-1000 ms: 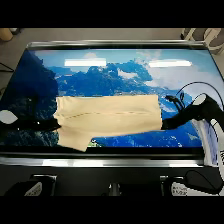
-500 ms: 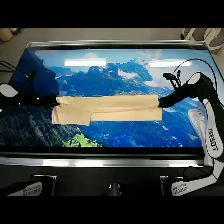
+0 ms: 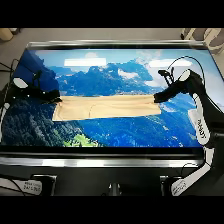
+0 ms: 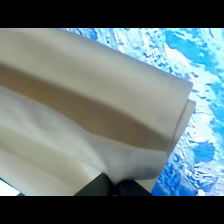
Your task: Fold the shirts.
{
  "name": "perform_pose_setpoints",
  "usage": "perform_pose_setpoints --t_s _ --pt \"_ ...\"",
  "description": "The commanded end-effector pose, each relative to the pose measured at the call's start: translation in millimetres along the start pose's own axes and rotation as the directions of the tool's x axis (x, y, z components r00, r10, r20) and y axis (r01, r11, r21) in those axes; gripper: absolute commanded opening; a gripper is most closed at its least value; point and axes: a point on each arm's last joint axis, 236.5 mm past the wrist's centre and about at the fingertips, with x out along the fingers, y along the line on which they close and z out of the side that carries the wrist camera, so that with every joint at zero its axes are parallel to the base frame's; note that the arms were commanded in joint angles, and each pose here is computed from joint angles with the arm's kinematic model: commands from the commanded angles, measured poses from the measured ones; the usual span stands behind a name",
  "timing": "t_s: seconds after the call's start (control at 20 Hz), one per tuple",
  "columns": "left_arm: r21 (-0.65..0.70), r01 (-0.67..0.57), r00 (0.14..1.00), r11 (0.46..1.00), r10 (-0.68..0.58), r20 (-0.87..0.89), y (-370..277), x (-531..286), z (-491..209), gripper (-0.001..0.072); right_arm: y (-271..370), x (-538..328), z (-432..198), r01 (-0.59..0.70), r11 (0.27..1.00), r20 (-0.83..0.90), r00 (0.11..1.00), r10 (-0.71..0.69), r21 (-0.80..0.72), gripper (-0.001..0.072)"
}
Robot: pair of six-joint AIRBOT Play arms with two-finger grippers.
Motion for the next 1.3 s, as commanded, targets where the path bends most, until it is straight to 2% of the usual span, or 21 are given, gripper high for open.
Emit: perform_pose_setpoints --t_s 0.0,0.05,0.1,0.15,0.2,0.25,0.3,0.4,0.5,0.65,0.8,1.05,1.1,1.15,1.2,1.25 --pt "-0.019 0.006 0.995 1.000 -0.008 -0.101 4 25 -19 0.0028 11 20 -11 -0.033 0.999 -0.075 0.997 0.032 -0.014 0.0017" --pt "-0.020 0.007 0.994 1.000 -0.009 -0.113 4 24 -21 0.0067 12 17 -9 -0.032 0.999 -0.069 0.997 0.031 -0.015 0.0018" --pt "-0.023 0.008 0.993 1.000 -0.011 -0.119 6 20 -22 0.0219 12 10 -8 -0.028 0.999 -0.064 0.998 0.027 -0.018 0.0060" --pt "-0.025 0.012 0.992 1.000 -0.015 -0.124 6 14 -20 0.0398 11 -1 -8 -0.031 0.999 -0.057 0.998 0.031 -0.014 0.0298" --pt "-0.022 0.016 0.992 1.000 -0.018 -0.126 7 7 -18 0.0461 7 -14 -11 -0.035 0.999 -0.057 0.998 0.034 -0.014 0.0529" --pt "-0.018 0.020 0.992 1.000 -0.022 -0.124 7 -3 -14 0.0461 -1 -28 -16 -0.034 0.999 -0.053 0.998 0.033 -0.010 0.0586" --pt "-0.015 0.023 0.993 1.000 -0.024 -0.114 7 -14 -10 0.0461 -12 -41 -21 -0.030 0.999 -0.039 0.999 0.031 0.019 0.0638" --pt "0.002 0.026 0.997 1.000 -0.026 -0.077 0 -32 -3 0.0461 -27 -55 -27 -0.089 0.990 0.021 0.996 0.087 0.112 0.0675" --pt "0.031 0.030 0.999 0.999 -0.029 -0.040 -12 -48 0 0.0461 -38 -53 -24 -0.174 0.956 0.106 0.983 0.153 0.235 0.0683" --pt "0.085 0.040 0.999 0.996 -0.040 -0.006 -36 -65 0 0.0461 -44 -23 -31 -0.225 0.921 0.098 0.974 0.205 0.317 0.0696" --pt "0.140 0.052 0.999 0.989 -0.053 0.007 -60 -72 -4 0.0460 -30 -3 -16 -0.353 0.864 0.167 0.935 0.313 0.358 0.0694" --pt "0.213 0.074 0.997 0.974 -0.074 -0.007 -94 -63 -14 0.0460 -5 26 -8 -0.335 0.888 0.109 0.942 0.317 0.316 0.0660" --pt "0.230 0.077 0.997 0.970 -0.079 -0.001 -102 -60 -14 0.0460 1 30 -5 -0.325 0.897 0.101 0.946 0.309 0.300 0.0513" --pt "0.247 0.081 0.996 0.965 -0.086 0.007 -111 -56 -14 0.0459 9 30 -2 -0.339 0.896 0.097 0.941 0.325 0.288 0.0280" --pt "0.267 0.086 0.996 0.960 -0.093 0.014 -121 -50 -14 0.0438 18 25 1 -0.372 0.883 0.108 0.928 0.356 0.286 0.0015" --pt "0.284 0.091 0.995 0.955 -0.100 0.018 -130 -41 -14 0.0270 28 14 7 -0.412 0.873 0.132 0.911 0.390 0.261 0.0018"
